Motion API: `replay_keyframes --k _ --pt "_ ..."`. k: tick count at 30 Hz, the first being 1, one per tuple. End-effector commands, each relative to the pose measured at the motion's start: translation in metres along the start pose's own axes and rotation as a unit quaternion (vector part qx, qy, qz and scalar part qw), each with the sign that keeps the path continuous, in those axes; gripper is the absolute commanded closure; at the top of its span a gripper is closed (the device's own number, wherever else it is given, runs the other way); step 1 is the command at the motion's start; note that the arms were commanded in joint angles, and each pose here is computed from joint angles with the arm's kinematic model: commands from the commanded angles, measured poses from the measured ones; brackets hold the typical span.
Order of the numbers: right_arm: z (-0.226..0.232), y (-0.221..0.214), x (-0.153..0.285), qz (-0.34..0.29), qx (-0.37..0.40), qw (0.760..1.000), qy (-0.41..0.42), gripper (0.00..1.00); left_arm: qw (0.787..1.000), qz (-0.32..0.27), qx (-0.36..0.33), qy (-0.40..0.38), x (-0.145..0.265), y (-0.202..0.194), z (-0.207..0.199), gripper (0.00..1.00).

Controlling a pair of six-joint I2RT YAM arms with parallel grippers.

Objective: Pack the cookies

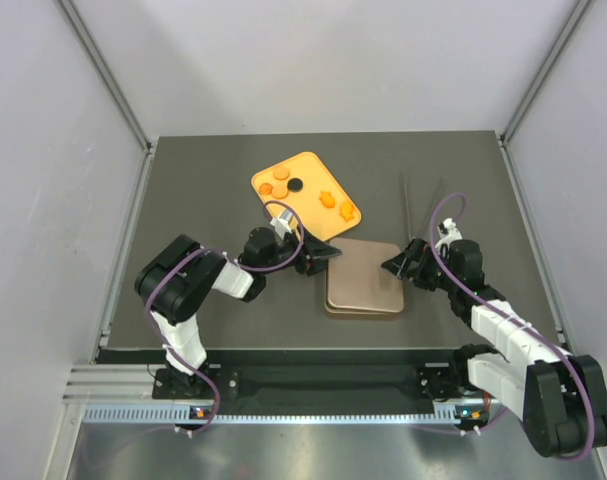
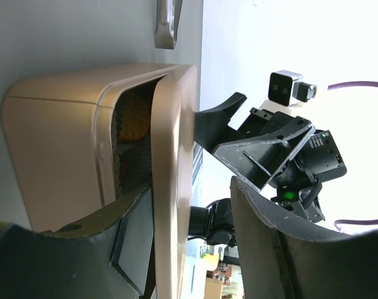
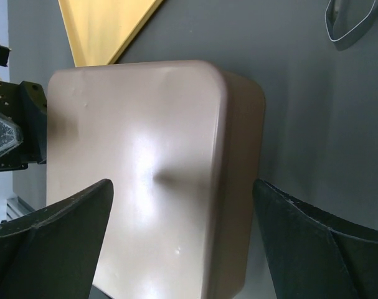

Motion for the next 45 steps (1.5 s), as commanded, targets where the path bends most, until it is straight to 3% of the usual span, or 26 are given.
replay_keyframes --k 1,20,24,34,45 --pt "0.006 0.006 -0.002 -0.014 0.015 1.000 0.017 0.07 0.999 -0.011 -0.034 -0.024 0.011 0.004 -0.016 0.45" --pt "0.023 0.016 0.004 -0.009 0.035 0.999 -0.005 0.10 0.994 -0.016 -0.051 0.092 0.038 0.013 0.006 0.44" --pt "0.026 0.017 0.006 -0.007 0.045 0.999 -0.016 0.10 0.991 -0.013 -0.068 0.113 0.044 0.014 0.009 0.39" --pt "0.045 0.019 0.001 0.004 0.084 0.994 -0.067 0.10 0.980 0.045 -0.138 0.138 0.036 -0.002 -0.003 0.31" --pt "0.055 0.004 -0.020 0.037 0.116 0.988 -0.097 0.10 0.968 0.078 -0.145 0.191 0.025 -0.021 0.016 0.35"
Point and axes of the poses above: each gripper's point midway between its finger pads, its own x axis back along the fingers, its own z axis along the line the jaws close on, y = z × x, the point moved 7 cm from there along x, back along the fingers, and after that the axes turned 1 degree about -x, right-handed, at the moved point
